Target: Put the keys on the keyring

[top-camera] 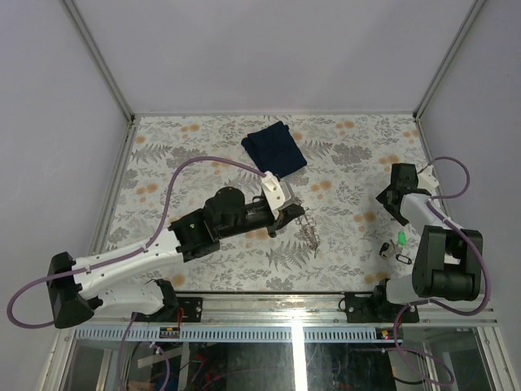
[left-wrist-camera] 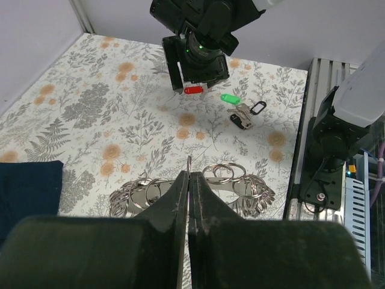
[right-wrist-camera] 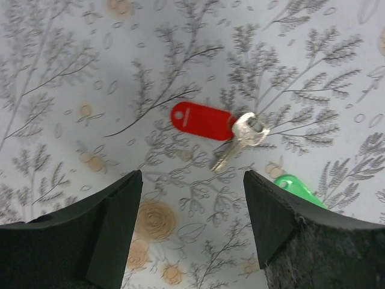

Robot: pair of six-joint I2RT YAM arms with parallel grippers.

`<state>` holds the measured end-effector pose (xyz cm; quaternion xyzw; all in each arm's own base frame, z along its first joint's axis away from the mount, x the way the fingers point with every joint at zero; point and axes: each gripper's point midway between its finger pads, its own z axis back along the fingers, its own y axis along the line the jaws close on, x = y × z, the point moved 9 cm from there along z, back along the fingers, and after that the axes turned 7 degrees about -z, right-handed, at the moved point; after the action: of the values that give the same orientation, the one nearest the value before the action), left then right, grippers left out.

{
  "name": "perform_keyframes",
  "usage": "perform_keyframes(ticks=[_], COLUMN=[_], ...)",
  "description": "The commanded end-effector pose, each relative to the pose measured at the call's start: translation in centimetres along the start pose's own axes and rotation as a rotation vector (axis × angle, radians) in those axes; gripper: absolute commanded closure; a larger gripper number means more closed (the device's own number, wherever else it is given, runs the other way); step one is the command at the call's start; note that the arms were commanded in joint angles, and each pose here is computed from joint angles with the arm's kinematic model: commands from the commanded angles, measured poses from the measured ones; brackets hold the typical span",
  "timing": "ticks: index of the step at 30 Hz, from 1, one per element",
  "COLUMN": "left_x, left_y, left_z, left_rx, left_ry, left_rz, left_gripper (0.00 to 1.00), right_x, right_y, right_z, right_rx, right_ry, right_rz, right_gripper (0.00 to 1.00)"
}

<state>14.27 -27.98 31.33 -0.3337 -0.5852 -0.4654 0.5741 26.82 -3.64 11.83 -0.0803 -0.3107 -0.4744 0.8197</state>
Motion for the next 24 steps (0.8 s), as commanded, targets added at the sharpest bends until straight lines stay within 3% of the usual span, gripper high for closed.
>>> perform_keyframes(ticks=[1, 24], left_x=[2.7, 1.5], left_y=[0.3, 0.1], left_z=[-0.6, -1.4], left_rx=[-0.014, -0.043], left_ry=[-0.099, -0.055], left_rz=[0.011, -0.005], left_gripper=[1.0, 1.0], right_x=[1.5, 2.0], right_y=[-0.7, -1.5], right_z=[-0.6, -3.7], right_rx=[-0.036, -0.098], right_ry=[-0.098, -0.083], right_rz=[-0.099, -0.155], right_gripper=[0.25, 0.42])
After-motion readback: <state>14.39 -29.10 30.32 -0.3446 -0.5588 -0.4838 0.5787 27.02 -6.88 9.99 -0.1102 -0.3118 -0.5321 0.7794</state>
